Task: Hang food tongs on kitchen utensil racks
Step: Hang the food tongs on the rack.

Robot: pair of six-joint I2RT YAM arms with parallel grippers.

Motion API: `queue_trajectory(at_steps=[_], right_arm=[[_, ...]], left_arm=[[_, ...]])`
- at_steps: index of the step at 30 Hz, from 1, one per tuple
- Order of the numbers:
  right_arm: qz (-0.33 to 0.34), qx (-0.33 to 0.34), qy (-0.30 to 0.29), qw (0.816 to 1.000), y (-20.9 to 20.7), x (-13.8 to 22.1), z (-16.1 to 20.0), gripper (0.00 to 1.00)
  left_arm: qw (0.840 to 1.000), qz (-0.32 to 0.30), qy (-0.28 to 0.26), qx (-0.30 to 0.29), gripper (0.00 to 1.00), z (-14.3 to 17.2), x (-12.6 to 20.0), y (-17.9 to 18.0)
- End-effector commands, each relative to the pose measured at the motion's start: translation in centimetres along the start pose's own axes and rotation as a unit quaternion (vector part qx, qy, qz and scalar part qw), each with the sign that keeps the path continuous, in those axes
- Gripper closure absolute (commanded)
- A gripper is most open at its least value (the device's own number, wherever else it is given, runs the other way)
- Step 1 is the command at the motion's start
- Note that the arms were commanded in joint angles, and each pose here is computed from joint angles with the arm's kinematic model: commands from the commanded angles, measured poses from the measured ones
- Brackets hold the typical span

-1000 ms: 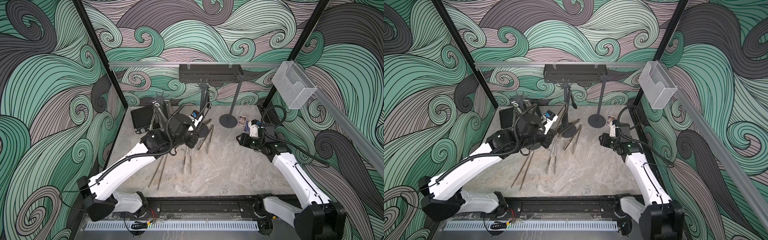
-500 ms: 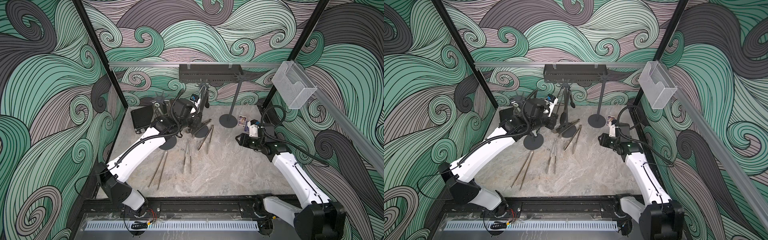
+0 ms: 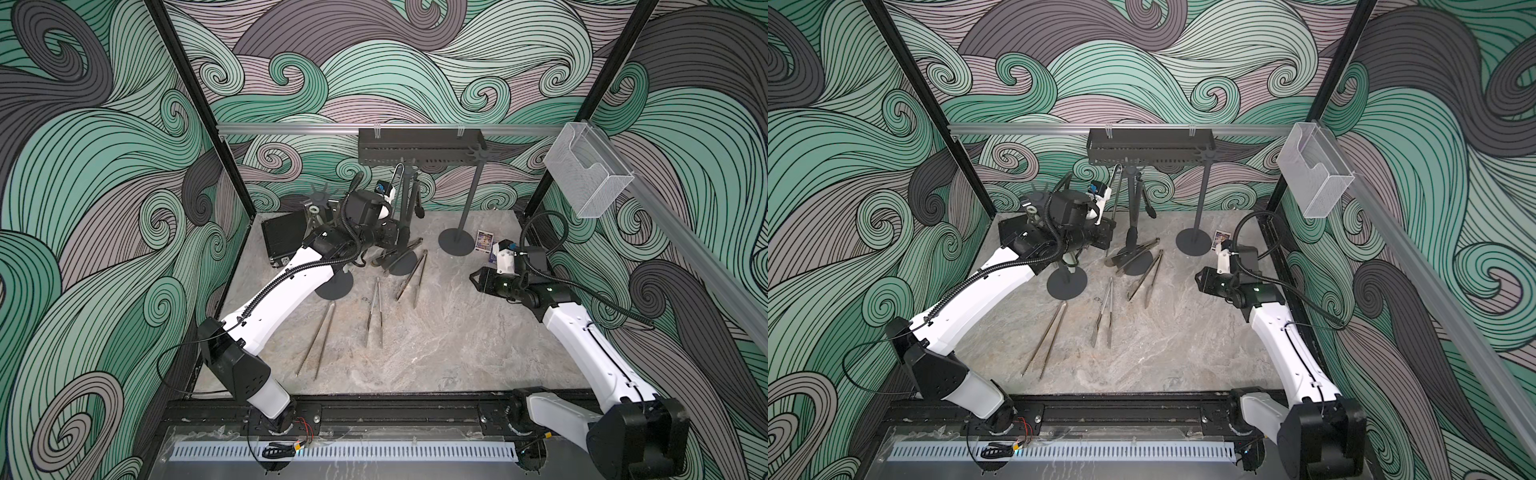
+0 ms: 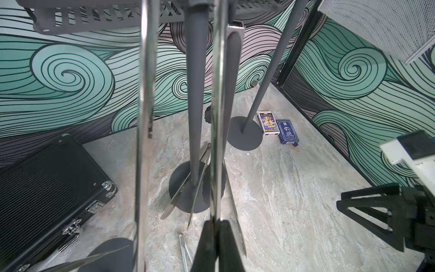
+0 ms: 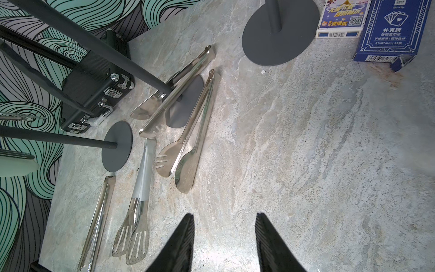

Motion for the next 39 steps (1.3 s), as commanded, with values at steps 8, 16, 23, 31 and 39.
queue_trajectory(at_steps=[8,16,23,31,39], right_arm=[[-0.006,0.006,-0.002,1.000,0.1,0.1,-0.2,0.55],[-0.006,0.005,0.001,1.000,0.1,0.1,-0.1,0.55],[-0.007,0.005,0.002,1.000,0.1,0.0,-0.2,0.55],[-0.007,0.005,0.004,1.000,0.1,-0.1,-0.1,0.55],[-0.008,0.004,0.005,1.000,0.0,-0.2,-0.1,0.55]], left_arm=[[0.999,0.032,-0.018,0.018,1.00,-1.2,-0.7,-0.4],[1.000,0.021,-0.008,0.017,1.00,-0.5,-1.6,-0.1],[1.000,0.001,0.001,0.016,1.00,0.3,-2.7,0.4],[1.000,-0.014,0.009,0.013,1.00,1.1,-4.0,0.8],[1.000,-0.022,0.017,0.011,1.00,1.9,-4.8,1.1]])
Point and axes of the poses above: each gripper's point midway between its finger pads, its own x axis back along the fingers, its own y axis along the line the jaws close on, z = x × y, the point moved 9 cm from there along x, back along the fingers, and after that the axes turned 7 degrees about x, right-handed, at the moved point
